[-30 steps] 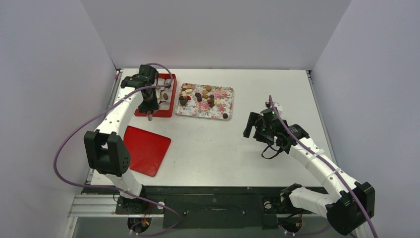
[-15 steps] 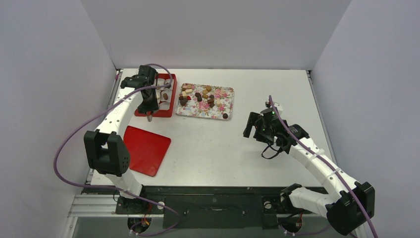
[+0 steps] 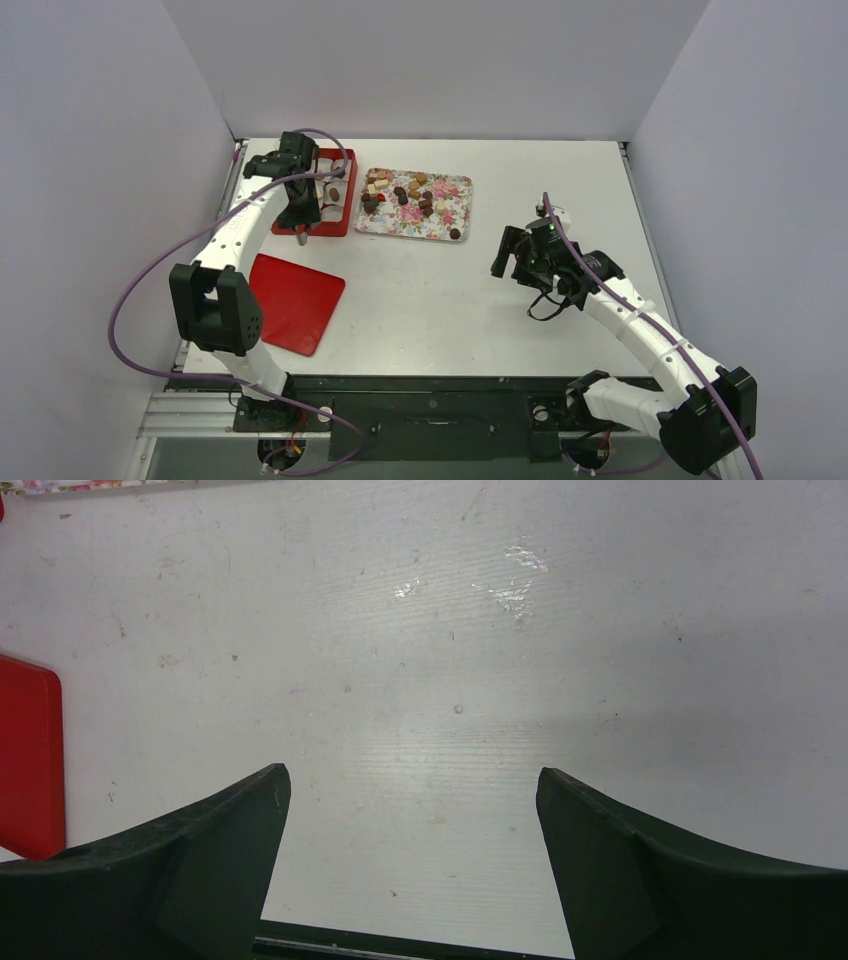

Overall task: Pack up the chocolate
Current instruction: Place the fake chocolate in the packing box, then pick up the fake chocolate from the plate, then place the fake chocolate in the packing box.

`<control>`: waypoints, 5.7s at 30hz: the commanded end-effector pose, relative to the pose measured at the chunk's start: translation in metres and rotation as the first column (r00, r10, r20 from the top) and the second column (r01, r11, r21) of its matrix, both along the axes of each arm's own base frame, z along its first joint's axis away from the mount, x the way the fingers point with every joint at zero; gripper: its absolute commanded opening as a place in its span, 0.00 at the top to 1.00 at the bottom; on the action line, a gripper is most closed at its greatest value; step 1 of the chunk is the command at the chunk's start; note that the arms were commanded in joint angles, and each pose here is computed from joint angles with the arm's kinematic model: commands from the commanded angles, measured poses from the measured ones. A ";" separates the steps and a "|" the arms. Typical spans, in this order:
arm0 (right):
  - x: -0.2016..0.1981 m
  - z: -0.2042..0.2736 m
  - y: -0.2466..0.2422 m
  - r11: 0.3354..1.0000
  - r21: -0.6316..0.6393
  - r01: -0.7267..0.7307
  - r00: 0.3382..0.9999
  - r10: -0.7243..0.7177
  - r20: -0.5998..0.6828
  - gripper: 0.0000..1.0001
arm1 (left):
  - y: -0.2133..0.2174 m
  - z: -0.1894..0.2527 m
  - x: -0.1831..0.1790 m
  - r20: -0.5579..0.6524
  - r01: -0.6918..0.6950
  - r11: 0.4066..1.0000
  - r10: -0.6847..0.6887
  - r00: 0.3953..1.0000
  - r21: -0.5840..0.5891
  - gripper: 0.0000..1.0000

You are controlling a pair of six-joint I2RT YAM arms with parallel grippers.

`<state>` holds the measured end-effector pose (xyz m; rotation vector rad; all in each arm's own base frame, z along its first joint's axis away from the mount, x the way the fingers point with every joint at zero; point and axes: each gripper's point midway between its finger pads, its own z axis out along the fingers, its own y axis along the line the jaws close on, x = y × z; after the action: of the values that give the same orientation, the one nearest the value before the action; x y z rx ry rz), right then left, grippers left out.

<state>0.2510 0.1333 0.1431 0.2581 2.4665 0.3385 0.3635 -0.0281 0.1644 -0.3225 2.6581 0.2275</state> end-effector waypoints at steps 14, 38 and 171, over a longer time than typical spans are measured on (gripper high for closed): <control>0.009 0.012 0.000 1.000 0.019 0.016 0.999 -0.017 0.051 0.11 | -0.016 0.076 0.020 0.202 0.033 0.999 -0.027 0.979 -0.029 0.63; 0.012 0.020 -0.005 0.999 0.000 0.040 0.997 -0.040 0.067 0.11 | -0.143 0.053 0.040 0.180 0.264 0.963 -0.251 0.951 -0.055 0.63; 0.006 0.004 -0.010 0.998 0.008 0.055 0.997 -0.056 0.054 0.11 | -0.054 0.027 0.012 0.052 0.163 0.986 -0.164 0.985 0.024 0.71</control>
<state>0.2499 0.1229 0.1407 0.2943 2.4472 0.3033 0.3684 -0.0820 0.1662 -0.0824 2.7046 0.2411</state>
